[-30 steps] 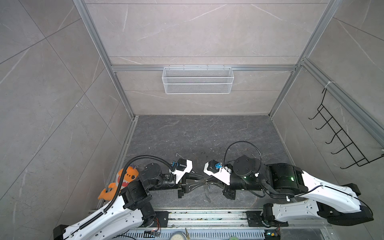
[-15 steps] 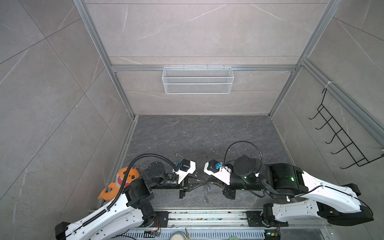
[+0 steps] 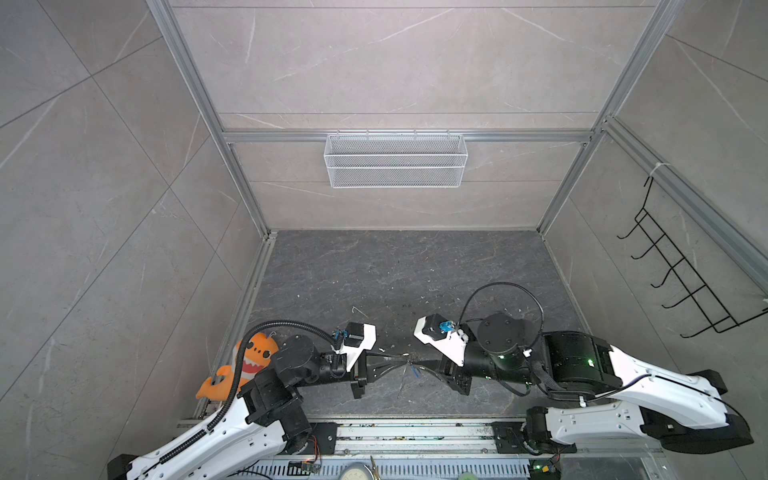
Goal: Remove the keys from the keyring
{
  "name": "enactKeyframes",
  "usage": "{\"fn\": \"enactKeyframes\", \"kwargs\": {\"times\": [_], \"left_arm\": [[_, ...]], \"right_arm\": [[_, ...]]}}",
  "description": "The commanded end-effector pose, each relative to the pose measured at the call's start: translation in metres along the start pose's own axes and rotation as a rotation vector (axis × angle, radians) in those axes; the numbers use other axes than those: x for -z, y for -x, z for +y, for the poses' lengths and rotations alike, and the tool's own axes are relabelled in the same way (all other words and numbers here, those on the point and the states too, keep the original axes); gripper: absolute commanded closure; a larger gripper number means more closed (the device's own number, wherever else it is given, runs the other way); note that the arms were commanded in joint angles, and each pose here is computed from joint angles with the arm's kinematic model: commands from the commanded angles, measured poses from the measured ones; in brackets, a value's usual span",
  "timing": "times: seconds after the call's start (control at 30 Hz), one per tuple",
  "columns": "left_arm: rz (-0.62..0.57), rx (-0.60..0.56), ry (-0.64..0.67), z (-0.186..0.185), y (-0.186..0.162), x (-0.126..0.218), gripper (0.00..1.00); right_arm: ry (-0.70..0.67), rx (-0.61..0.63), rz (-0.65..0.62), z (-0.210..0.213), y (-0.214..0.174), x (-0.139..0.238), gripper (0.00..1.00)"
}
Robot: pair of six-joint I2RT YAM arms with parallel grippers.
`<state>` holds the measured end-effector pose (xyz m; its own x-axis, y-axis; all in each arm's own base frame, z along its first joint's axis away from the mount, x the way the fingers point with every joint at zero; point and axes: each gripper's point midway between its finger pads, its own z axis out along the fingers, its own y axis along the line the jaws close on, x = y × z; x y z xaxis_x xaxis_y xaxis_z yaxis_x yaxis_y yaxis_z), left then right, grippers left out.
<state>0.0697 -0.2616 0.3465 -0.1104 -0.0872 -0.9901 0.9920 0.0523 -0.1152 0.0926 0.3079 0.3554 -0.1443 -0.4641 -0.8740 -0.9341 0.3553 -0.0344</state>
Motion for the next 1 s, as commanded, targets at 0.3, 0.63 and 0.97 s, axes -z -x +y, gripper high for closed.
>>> {"fn": "enactKeyframes", "kwargs": {"times": [0.3,0.63,0.97], "left_arm": [[-0.23,-0.107,-0.003,-0.006,0.045,0.01,1.0],[-0.232,-0.114,-0.06,-0.016,0.045,0.01,1.0],[-0.228,-0.107,-0.085,-0.02,0.045,0.01,1.0]], "right_arm": [[0.061,-0.034,-0.214,0.009,0.017,0.006,0.51],[0.112,-0.026,-0.352,0.017,0.039,0.017,0.53],[0.187,-0.019,-0.346,0.032,0.046,0.004,0.64]]}}
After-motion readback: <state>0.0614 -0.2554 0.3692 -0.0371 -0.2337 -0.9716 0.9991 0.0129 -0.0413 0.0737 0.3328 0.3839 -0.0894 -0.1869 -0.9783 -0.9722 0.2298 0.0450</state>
